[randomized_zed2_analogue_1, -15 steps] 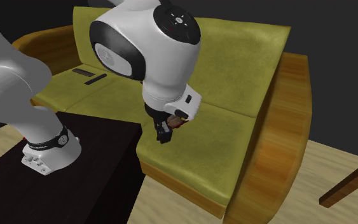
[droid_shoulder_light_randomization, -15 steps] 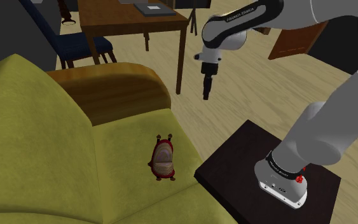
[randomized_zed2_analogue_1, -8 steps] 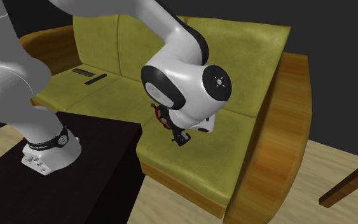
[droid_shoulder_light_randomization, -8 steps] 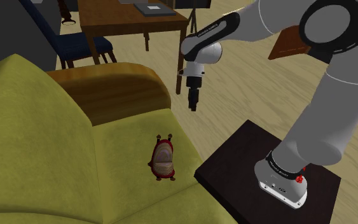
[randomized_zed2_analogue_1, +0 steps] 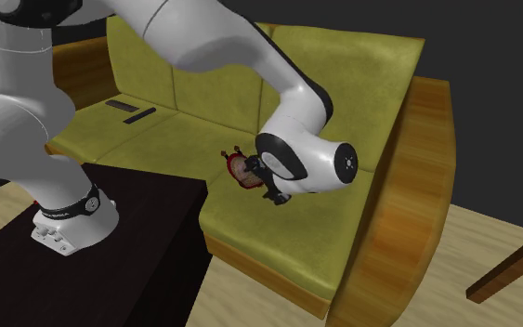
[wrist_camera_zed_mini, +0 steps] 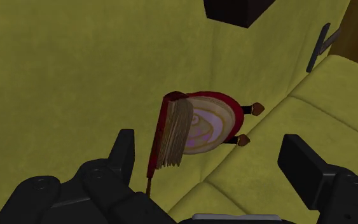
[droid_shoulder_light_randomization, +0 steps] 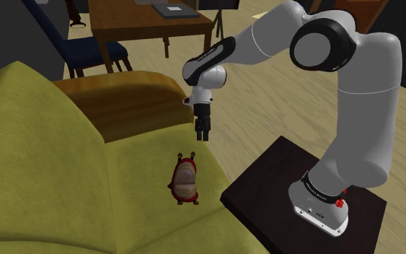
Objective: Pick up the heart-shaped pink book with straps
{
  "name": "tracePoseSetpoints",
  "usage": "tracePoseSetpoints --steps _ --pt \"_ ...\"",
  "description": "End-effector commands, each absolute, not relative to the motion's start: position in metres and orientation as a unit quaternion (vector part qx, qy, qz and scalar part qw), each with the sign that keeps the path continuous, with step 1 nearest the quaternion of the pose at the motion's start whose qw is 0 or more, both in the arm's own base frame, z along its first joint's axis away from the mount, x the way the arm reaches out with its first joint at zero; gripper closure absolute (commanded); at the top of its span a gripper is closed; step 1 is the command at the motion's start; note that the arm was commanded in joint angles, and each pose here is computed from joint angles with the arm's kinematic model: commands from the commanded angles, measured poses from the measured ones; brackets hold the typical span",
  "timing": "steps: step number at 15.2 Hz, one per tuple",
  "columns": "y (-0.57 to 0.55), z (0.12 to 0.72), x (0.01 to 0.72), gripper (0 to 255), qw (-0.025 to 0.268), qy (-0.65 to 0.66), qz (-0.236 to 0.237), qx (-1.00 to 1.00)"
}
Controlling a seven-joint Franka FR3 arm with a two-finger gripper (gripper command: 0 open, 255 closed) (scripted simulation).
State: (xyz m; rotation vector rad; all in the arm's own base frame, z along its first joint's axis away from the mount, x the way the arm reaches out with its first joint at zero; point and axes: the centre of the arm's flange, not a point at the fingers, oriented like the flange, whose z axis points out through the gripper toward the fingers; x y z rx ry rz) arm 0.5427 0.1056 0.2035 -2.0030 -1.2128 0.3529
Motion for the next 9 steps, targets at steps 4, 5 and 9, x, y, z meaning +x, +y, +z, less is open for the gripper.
tracePoseSetpoints --steps 4,5,9 --pt "0.158 0.162 0.546 0 0.426 -0.516 0.149 -0.728" --pt "0.158 0.157 0.546 0 0.426 -0.516 0.149 -0.728" --pt "0.158 0.136 0.546 0 0.426 -0.516 0.149 -0.728"
